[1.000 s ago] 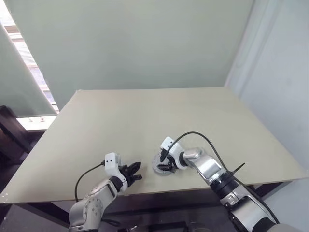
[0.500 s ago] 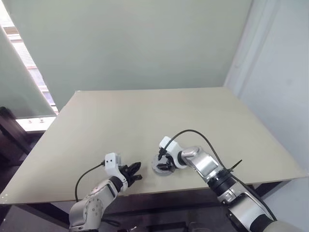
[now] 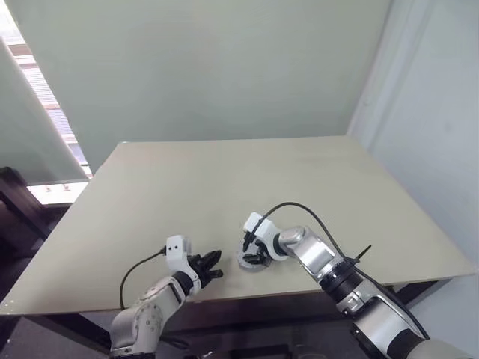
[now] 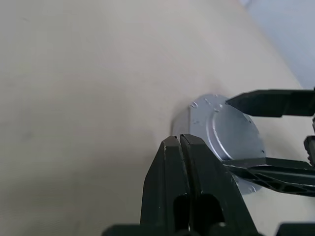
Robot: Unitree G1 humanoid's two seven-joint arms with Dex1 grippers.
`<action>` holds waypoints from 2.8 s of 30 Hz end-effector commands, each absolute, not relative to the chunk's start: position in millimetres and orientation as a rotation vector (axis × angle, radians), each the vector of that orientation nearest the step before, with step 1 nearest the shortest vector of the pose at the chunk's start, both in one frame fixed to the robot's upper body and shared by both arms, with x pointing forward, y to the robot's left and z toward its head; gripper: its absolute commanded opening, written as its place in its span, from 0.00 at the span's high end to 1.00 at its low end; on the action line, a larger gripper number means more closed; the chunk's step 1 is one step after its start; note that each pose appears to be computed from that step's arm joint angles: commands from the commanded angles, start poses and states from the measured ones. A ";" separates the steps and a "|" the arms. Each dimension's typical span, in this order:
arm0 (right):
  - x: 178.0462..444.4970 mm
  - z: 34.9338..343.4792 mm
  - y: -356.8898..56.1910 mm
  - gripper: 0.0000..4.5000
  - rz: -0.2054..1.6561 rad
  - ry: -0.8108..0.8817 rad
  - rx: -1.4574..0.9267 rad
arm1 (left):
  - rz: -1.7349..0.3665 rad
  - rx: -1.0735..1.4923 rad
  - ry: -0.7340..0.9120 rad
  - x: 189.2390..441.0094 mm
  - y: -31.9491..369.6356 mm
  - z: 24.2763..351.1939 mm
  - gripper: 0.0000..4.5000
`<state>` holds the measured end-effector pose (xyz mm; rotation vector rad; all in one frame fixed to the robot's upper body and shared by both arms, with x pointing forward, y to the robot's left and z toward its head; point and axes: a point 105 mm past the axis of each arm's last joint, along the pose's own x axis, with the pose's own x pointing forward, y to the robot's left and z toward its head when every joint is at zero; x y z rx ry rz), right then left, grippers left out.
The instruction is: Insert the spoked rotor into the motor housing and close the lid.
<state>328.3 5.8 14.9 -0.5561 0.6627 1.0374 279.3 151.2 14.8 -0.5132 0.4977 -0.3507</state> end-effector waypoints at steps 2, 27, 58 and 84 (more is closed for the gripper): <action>320.4 -9.7 -10.4 0.27 1.015 0.767 -0.608 | -0.412 -0.487 0.430 288.8 137.2 33.7 1.00; 318.4 -2.4 -10.4 0.00 1.062 0.714 -0.615 | -0.463 -0.388 0.551 298.4 108.2 -1.5 1.00; 360.1 71.3 -53.0 0.00 0.810 0.719 0.181 | -0.502 -0.363 0.592 295.9 95.4 -8.3 1.00; 341.8 19.9 -45.1 0.00 0.694 0.991 0.977 | -0.486 -0.344 0.600 291.9 105.1 -4.5 1.00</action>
